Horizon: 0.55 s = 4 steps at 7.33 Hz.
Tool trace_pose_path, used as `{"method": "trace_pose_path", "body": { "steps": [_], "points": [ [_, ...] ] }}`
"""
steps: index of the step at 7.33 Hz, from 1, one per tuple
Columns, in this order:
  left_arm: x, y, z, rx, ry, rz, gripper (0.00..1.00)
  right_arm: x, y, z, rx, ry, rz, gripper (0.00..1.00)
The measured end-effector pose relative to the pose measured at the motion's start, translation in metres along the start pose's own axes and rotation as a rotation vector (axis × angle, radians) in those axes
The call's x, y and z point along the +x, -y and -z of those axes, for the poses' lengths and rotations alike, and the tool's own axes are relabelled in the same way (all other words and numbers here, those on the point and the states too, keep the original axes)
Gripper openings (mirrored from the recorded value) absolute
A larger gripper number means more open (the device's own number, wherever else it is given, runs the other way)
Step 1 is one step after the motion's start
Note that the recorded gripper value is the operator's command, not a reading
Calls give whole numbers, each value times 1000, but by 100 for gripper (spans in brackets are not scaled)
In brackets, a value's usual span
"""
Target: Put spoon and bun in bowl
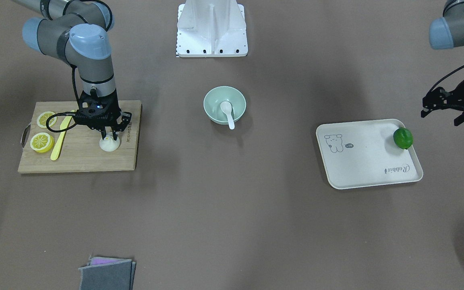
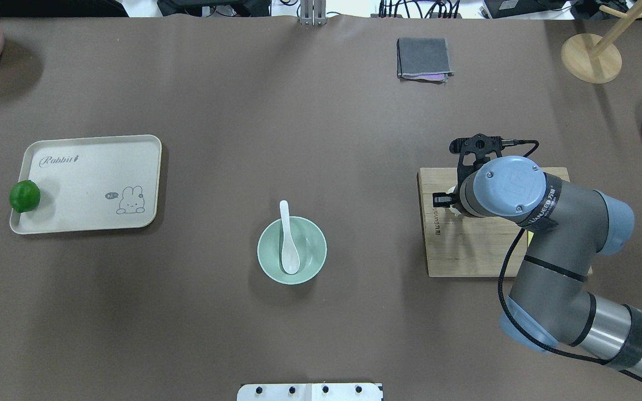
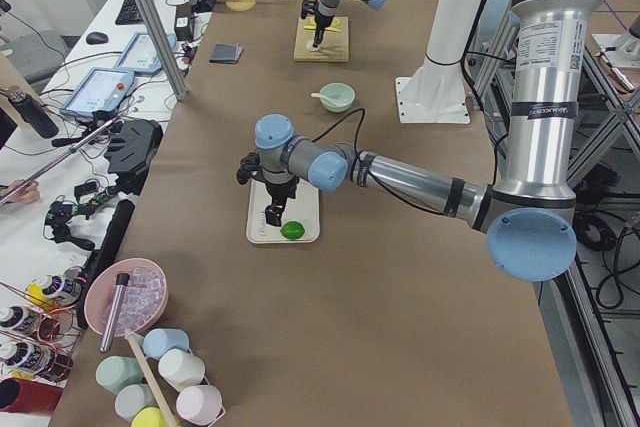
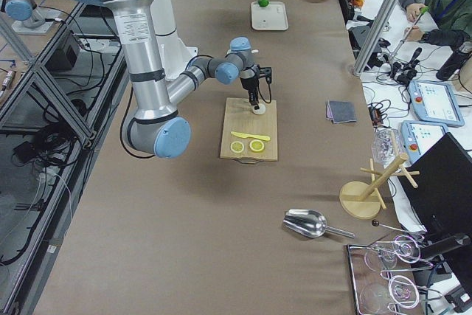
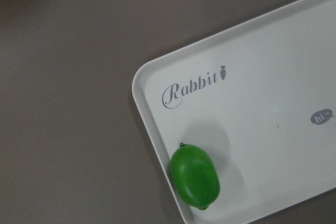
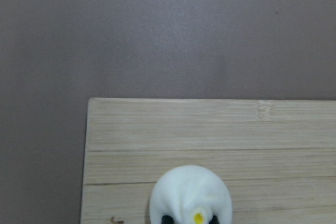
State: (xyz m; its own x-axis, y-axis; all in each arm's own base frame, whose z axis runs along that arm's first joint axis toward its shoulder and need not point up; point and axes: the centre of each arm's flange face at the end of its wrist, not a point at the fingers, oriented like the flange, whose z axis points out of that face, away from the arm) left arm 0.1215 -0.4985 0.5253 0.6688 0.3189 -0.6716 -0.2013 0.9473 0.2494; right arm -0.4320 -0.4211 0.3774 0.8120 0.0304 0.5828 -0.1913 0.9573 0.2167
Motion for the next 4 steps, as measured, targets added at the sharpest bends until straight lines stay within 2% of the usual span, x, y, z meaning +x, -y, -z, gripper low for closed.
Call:
{"method": "trace_pose_path", "body": {
  "steps": [2,4],
  "points": [
    [0,0,0,0,0,-1,99,-16,9,17,13,34,-17,0],
    [0,1,-1,-2,0,-1,99,-68,19,48,5,51,-94,0]
  ]
}}
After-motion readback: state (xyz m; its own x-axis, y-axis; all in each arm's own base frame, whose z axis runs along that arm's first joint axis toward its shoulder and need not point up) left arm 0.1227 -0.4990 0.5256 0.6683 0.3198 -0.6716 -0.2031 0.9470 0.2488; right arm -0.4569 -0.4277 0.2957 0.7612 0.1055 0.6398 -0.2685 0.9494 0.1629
